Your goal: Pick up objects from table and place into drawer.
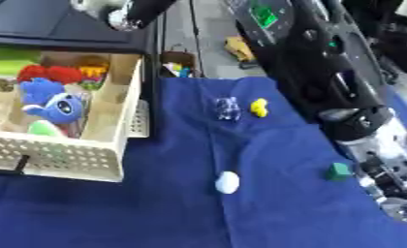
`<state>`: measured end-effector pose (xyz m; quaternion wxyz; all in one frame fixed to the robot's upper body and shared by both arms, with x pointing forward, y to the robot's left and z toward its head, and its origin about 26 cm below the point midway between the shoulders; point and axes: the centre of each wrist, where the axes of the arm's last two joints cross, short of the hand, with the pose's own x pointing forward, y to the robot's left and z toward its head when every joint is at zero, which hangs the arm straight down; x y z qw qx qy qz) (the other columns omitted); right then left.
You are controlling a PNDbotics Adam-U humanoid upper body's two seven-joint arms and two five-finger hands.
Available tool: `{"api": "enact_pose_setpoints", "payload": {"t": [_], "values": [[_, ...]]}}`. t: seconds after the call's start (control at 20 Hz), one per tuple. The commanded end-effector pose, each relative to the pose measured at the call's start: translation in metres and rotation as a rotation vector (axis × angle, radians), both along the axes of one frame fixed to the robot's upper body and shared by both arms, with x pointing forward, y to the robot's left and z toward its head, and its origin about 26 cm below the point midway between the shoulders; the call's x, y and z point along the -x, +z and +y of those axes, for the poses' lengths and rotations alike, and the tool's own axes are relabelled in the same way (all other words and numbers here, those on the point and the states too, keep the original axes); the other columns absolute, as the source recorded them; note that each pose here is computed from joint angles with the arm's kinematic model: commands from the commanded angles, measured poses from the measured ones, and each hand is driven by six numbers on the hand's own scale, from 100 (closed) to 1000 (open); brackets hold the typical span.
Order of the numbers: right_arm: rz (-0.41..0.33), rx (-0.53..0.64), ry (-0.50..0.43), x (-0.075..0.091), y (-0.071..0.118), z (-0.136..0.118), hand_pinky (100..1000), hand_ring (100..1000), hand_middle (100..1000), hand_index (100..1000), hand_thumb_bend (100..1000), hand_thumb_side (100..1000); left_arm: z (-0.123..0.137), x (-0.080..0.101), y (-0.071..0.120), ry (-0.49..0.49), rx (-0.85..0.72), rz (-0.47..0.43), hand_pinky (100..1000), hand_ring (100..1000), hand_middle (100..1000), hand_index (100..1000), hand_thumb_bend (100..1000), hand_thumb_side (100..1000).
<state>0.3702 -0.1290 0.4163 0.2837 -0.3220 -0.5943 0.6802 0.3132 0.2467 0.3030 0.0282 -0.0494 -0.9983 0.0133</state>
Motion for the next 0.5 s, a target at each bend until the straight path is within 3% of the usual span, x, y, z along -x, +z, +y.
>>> {"api": "enact_pose_setpoints", "payload": {"t": [0.05,0.25,0.4,0.5], "values": [[-0.011,-0.016,0.011,0.001,0.009,0.007,815,836,479,711,257,567,-0.003,0.003,0.008,-0.014,-0.009,-0.027,486,543,591,764,341,1000],[0.031,-0.019,0.007,-0.008,0.001,0.013,834,862,537,764,346,558,-0.004,0.003,0.008,-0.019,-0.008,-0.030,486,543,591,764,340,1000],[0.054,-0.018,0.005,-0.013,-0.003,0.013,854,900,700,857,505,535,-0.004,0.003,0.008,-0.020,-0.007,-0.031,486,543,591,764,338,1000],[0.062,-0.016,0.004,-0.016,-0.005,0.012,863,911,747,889,563,532,-0.004,0.003,0.009,-0.020,-0.008,-0.031,486,543,591,764,338,1000]]}}
